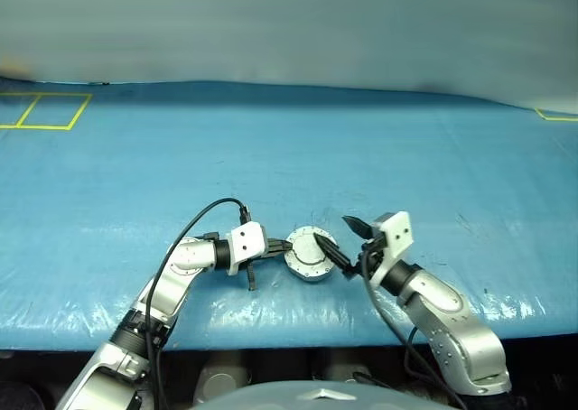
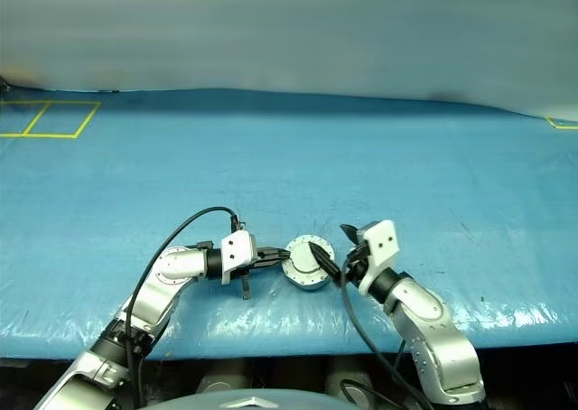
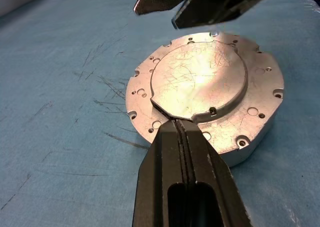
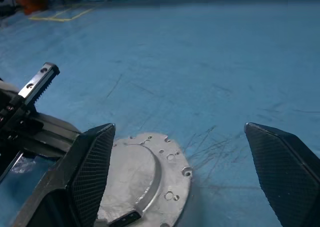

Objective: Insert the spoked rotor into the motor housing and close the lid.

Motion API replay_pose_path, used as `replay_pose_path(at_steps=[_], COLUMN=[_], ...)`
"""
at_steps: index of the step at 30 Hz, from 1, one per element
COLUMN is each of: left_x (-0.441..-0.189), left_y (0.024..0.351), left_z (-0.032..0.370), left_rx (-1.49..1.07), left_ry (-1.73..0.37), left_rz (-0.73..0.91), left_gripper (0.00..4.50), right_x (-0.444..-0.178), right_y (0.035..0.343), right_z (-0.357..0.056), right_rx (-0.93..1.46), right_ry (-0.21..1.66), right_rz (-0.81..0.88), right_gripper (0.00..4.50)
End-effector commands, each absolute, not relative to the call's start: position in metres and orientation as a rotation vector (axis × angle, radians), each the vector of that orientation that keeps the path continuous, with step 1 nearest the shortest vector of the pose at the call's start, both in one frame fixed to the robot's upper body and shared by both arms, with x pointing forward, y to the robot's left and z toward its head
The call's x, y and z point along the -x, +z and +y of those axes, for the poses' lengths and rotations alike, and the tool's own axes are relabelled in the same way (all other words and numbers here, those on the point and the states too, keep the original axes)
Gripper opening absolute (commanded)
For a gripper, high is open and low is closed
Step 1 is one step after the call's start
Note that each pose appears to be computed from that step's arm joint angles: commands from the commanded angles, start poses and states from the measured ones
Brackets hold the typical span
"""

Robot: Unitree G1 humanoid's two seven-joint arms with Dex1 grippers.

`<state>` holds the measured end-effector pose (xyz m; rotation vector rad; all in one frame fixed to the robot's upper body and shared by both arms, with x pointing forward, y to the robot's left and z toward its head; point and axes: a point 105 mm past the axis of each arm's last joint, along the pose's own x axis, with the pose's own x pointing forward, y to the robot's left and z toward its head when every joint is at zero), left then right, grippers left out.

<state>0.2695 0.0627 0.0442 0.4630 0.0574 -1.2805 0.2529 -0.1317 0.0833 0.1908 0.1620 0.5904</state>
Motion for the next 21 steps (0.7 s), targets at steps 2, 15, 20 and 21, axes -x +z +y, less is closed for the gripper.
replay_pose_path(at_steps=[2, 15, 20, 21], left_x=[-0.262, -0.261, -0.259, -0.259], left_y=[0.022, 0.017, 0.016, 0.016], left_z=[0.066, 0.067, 0.067, 0.067], left_rx=[-0.491, -0.511, -0.523, -0.527], left_ry=[-1.306, -1.306, -1.312, -1.312], left_rz=[0.146, 0.137, 0.141, 0.142], left_gripper=[0.0, 0.0, 0.0, 0.0], right_x=[-0.238, -0.213, -0.214, -0.214], right_y=[0.073, 0.034, 0.031, 0.03], right_z=[-0.149, -0.128, -0.12, -0.119], right_rx=[-0.456, -0.946, -0.96, -0.952], right_ry=[0.574, 0.603, 0.601, 0.596], right_rz=[0.264, 0.52, 0.526, 0.53], right_gripper=[4.35, 4.35, 4.35, 4.35])
